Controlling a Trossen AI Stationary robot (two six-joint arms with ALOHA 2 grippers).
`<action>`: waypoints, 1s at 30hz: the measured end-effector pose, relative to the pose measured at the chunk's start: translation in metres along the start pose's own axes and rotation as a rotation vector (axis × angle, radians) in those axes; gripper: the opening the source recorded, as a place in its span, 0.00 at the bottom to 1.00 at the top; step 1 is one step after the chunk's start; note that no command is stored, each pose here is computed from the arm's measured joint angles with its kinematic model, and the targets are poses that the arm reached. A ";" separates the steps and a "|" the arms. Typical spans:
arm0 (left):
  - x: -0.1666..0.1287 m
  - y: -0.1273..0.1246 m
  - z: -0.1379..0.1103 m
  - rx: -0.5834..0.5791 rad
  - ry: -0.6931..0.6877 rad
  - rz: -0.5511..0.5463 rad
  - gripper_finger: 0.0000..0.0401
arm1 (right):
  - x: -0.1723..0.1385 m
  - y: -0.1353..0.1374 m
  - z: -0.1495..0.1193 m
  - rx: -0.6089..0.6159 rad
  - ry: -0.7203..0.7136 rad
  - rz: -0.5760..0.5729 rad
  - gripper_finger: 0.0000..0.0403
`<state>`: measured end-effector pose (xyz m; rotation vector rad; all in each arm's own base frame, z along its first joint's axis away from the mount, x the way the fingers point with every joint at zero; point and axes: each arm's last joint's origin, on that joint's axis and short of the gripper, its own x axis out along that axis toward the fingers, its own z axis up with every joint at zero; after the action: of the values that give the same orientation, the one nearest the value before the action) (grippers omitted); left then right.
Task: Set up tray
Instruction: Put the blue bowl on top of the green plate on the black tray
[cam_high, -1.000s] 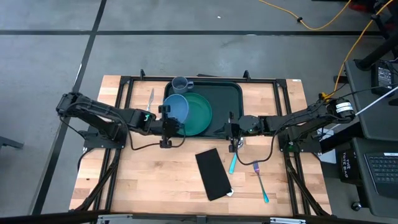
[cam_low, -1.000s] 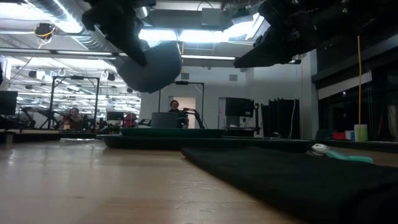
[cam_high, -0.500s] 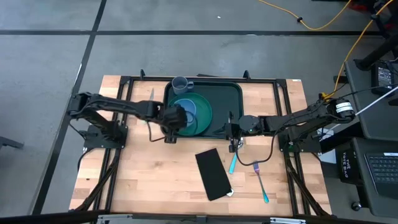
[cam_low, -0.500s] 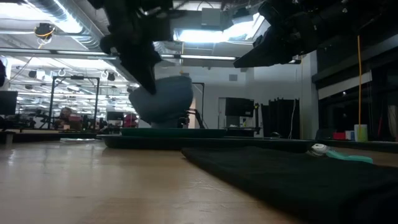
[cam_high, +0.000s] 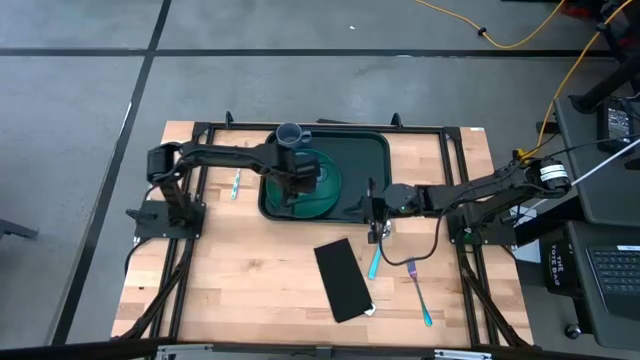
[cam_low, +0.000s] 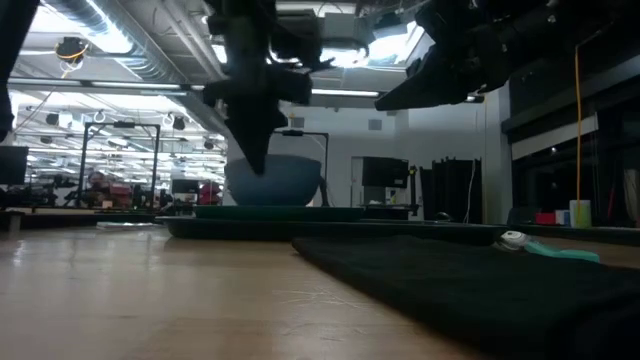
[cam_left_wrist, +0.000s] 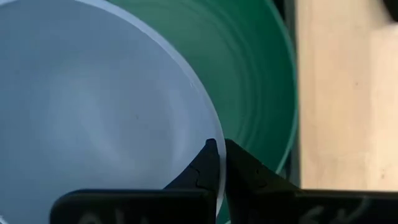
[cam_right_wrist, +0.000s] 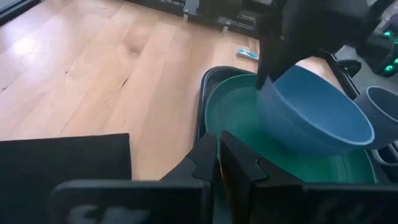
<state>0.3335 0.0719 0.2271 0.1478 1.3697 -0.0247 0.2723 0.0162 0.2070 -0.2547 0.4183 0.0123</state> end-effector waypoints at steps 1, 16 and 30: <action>0.003 0.001 0.002 -0.001 0.011 0.000 0.01 | 0.000 0.000 0.000 0.000 0.004 -0.001 0.06; 0.015 0.004 0.007 -0.005 0.059 0.033 0.02 | 0.000 0.001 -0.006 0.055 0.061 0.011 0.06; 0.014 -0.001 0.009 -0.005 0.065 0.067 0.13 | 0.000 0.001 -0.008 0.055 0.078 0.016 0.06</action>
<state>0.3447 0.0708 0.2146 0.1914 1.4293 0.0398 0.2689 0.0155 0.2001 -0.1977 0.4974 0.0061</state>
